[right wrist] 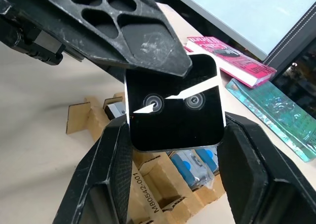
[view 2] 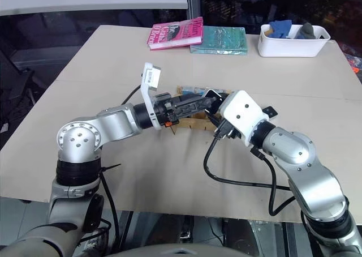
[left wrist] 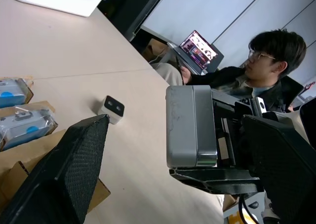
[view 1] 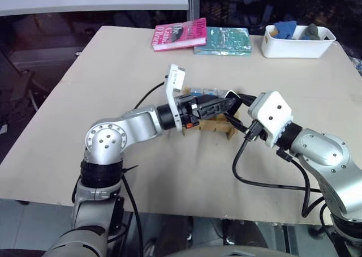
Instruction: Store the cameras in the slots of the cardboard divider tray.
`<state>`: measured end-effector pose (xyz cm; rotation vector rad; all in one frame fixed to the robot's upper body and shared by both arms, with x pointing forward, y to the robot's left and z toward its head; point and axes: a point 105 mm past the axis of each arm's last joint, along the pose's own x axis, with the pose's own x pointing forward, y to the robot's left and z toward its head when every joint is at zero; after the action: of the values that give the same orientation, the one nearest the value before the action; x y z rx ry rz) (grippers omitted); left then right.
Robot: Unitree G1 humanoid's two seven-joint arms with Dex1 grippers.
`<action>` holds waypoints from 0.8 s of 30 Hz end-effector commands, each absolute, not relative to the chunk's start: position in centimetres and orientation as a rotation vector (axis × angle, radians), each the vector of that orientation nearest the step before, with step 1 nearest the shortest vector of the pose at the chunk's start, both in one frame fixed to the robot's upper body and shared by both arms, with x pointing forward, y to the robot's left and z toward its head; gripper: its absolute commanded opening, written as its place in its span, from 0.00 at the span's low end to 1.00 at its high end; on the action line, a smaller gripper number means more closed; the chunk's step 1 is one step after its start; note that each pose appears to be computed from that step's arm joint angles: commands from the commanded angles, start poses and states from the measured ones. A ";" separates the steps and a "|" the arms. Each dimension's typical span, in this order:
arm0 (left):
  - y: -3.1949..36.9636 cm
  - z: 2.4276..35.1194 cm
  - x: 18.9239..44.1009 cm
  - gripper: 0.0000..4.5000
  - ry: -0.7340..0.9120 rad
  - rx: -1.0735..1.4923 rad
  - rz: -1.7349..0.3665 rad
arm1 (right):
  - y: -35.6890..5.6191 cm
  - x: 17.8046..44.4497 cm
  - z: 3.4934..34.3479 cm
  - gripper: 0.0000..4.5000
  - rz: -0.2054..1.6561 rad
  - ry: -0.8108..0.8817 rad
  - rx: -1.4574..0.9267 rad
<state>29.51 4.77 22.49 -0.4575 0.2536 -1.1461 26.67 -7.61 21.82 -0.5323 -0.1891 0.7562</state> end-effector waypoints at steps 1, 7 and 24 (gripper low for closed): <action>4.6 23.6 29.3 1.00 0.216 -0.447 -1.173 | -7.6 26.0 23.1 0.43 0.743 -0.256 -0.560; 4.5 23.4 29.3 0.63 0.223 -0.444 -1.182 | -7.5 25.8 23.1 0.43 0.746 -0.260 -0.571; 6.6 23.4 31.6 0.15 0.183 -0.317 -1.143 | -8.5 25.6 22.4 0.99 0.750 -0.198 -0.512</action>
<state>31.19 6.12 22.12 -0.3700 0.2556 -1.1362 26.03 -7.94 21.42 -0.5045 -0.1611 0.7781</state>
